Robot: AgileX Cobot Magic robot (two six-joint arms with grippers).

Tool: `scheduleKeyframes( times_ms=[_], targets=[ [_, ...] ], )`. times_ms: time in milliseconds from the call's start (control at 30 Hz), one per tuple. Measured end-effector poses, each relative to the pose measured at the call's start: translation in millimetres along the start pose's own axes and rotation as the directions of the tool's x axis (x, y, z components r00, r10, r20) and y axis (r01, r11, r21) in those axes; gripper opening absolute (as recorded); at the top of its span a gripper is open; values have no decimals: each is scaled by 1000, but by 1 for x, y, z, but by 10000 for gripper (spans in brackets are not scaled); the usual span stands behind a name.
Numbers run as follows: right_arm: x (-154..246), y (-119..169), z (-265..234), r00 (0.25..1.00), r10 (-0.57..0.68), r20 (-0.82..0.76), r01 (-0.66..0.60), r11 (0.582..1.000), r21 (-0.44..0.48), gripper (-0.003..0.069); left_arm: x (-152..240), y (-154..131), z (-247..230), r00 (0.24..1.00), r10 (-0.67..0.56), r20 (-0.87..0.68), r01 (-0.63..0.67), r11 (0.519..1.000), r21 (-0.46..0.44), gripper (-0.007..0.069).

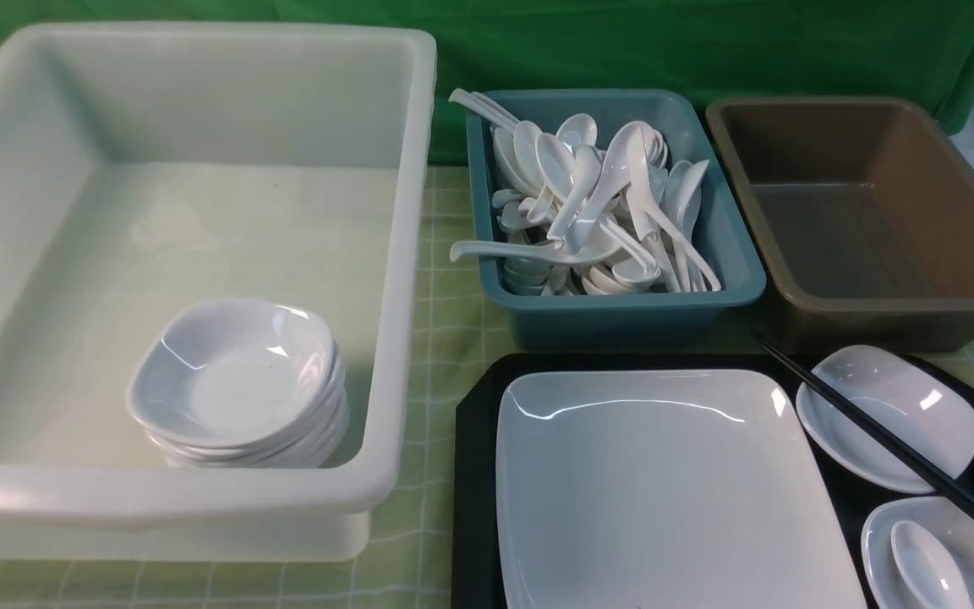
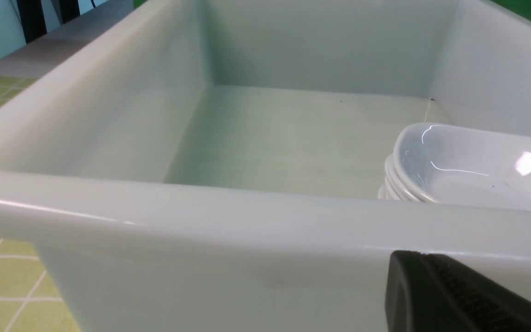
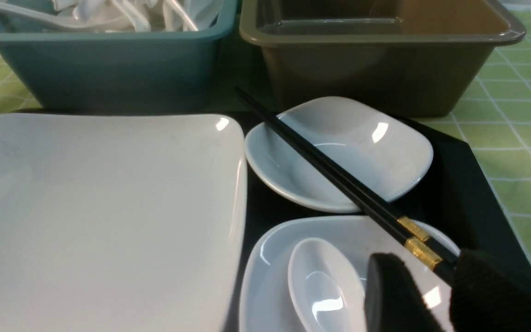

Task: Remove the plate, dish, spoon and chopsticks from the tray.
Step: Use the right arm to grab a pair of chopsticks from the plate

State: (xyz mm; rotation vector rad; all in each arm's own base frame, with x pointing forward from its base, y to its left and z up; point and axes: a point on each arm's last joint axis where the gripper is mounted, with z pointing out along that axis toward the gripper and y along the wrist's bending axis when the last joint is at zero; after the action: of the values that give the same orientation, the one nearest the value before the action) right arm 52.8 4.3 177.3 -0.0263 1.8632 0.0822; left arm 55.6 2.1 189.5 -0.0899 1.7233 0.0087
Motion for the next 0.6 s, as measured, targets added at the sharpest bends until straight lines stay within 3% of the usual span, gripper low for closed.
scheduleKeyframes(
  times_ms=[300, 367, 433, 500, 567, 600],
  targets=[
    [0, 0, 0, 1000, 0, 0, 0, 1000, 0, 240, -2, 0, 0, 1000, -5, 20, 5, 1000, -1, 23],
    [0, 0, 0, 1000, 0, 0, 0, 1000, 0, 240, -4, 0, 0, 998, -41, 43, 41, 999, 2, 23],
    [0, 0, 0, 1000, 0, 0, 0, 1000, 0, 240, -9, -1, 0, 971, -220, 89, 218, 975, 31, 23],
    [0, 0, 0, 1000, 0, 0, 0, 1000, 0, 240, -15, -1, -1, 849, -509, 139, 501, 861, 93, 23],
    [0, 0, 0, 1000, 0, 0, 0, 1000, 0, 240, -20, 1, -2, 724, -667, 175, 653, 745, 139, 23],
    [0, 0, 0, 1000, 0, 0, 0, 1000, 0, 240, -23, 3, -3, 682, -705, 197, 688, 709, 154, 23]
  ],
)
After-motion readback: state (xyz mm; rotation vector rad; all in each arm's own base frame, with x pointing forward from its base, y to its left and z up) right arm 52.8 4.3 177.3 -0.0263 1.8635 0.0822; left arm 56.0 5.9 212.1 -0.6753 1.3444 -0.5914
